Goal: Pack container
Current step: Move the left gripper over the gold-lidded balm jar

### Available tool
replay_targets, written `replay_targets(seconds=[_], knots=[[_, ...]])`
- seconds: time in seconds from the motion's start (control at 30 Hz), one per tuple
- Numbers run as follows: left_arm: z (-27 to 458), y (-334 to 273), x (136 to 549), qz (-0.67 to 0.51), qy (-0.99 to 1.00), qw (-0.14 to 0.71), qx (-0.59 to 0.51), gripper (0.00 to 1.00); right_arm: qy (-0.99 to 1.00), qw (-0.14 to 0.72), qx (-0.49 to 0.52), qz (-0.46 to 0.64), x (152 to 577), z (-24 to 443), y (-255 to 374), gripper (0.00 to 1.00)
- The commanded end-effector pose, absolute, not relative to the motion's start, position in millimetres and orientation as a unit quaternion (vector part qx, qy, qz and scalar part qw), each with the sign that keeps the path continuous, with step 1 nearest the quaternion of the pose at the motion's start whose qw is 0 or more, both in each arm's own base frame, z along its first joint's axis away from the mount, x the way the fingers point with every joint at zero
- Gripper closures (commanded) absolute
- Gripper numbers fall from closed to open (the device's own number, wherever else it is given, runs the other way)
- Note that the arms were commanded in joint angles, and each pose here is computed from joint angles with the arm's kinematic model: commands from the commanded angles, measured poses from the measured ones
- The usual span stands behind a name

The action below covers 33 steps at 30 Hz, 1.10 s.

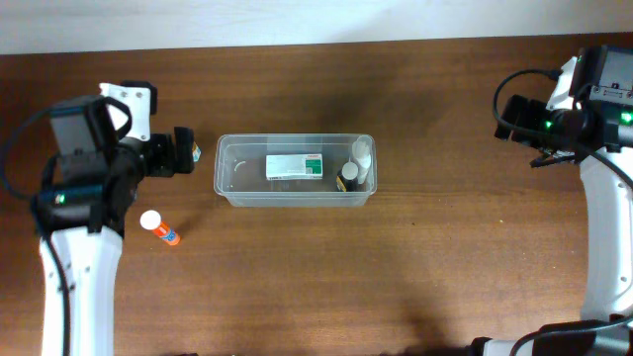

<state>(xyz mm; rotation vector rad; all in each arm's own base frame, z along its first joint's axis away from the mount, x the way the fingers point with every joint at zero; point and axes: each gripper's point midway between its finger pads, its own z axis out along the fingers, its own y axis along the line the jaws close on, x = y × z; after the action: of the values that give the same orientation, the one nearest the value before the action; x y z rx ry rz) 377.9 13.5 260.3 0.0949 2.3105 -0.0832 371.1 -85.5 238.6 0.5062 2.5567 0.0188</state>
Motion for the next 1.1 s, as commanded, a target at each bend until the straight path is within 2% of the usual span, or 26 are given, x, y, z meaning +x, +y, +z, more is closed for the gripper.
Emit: replay_targets(seconds=[0.0, 0.13, 0.3, 0.43, 0.67, 1.07], knots=[[244, 12, 388, -0.044, 0.923, 0.38, 0.045, 0.01, 0.944, 0.268, 0.195, 0.003, 371, 240, -89, 0.02], [228, 13, 393, -0.052, 0.932, 0.358, 0.033, 0.01, 0.944, 0.268, 0.195, 0.003, 371, 240, -89, 0.02], [212, 14, 376, -0.067, 0.948, 0.311, -0.013, 0.01, 0.944, 0.268, 0.195, 0.003, 371, 240, -89, 0.01], [210, 25, 376, -0.069, 0.948, 0.309, -0.047, 0.01, 0.944, 0.268, 0.195, 0.003, 371, 240, -89, 0.02], [202, 36, 417, -0.061, 0.935, 0.348, -0.044, 0.01, 0.944, 0.268, 0.195, 0.003, 371, 240, -89, 0.02], [150, 45, 456, -0.056, 0.939, 0.335, -0.049, 0.01, 0.944, 0.268, 0.195, 0.003, 371, 240, -89, 0.02]])
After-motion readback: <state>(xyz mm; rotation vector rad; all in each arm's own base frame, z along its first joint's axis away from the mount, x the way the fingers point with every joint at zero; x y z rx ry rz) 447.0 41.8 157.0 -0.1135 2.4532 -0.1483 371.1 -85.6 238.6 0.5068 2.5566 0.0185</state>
